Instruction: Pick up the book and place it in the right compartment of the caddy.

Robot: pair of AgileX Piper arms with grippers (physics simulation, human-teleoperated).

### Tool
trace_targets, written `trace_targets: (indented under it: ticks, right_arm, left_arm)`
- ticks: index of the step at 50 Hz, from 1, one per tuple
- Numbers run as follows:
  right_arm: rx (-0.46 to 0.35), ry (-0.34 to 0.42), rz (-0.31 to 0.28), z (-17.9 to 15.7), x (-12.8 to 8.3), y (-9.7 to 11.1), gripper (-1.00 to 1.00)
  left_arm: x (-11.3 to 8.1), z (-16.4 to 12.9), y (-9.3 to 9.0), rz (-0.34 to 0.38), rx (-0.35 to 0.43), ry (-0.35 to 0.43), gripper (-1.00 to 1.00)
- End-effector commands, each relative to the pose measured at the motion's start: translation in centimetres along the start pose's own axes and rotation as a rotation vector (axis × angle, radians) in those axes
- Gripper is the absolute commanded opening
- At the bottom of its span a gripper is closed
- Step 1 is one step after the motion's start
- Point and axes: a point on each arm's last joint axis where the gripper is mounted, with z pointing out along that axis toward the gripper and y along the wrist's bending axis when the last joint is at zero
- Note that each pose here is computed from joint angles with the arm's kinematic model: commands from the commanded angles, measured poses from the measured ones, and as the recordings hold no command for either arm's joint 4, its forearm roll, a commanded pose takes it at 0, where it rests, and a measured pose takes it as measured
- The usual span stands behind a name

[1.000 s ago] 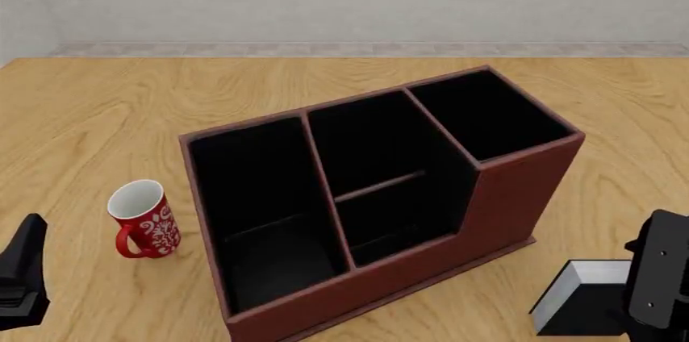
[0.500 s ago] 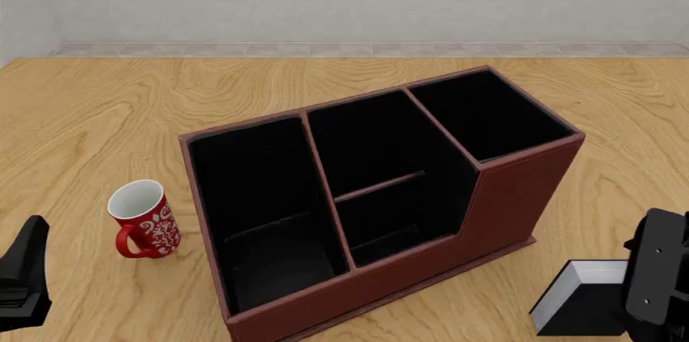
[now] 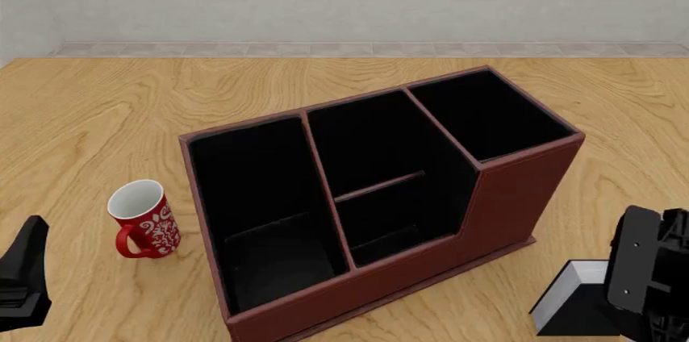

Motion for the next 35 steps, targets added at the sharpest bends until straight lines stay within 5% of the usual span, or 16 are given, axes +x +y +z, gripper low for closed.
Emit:
trace_targets:
  ticks: [1,11,12,35]
  right_arm:
    - [-0.048,-0.001,0.015,1.3,-0.4,0.4,1.00]
    - [-0.102,0.009,0.050,2.0,-0.5,1.1,1.00]
    - [-0.118,0.011,0.052,2.0,-0.6,1.3,-1.00]
    - [-0.184,-0.001,0.089,-0.5,-1.5,2.0,-1.00]
  left_arm:
    - [0.1,0.0,0.0,0.000,-0.004,0.003,1.00]
    - [0.3,0.0,0.0,0.005,-0.006,0.003,1.00]
    - [0.3,0.0,0.0,0.004,-0.007,0.003,1.00]
    - [0.3,0.0,0.0,0.010,-0.010,0.004,1.00]
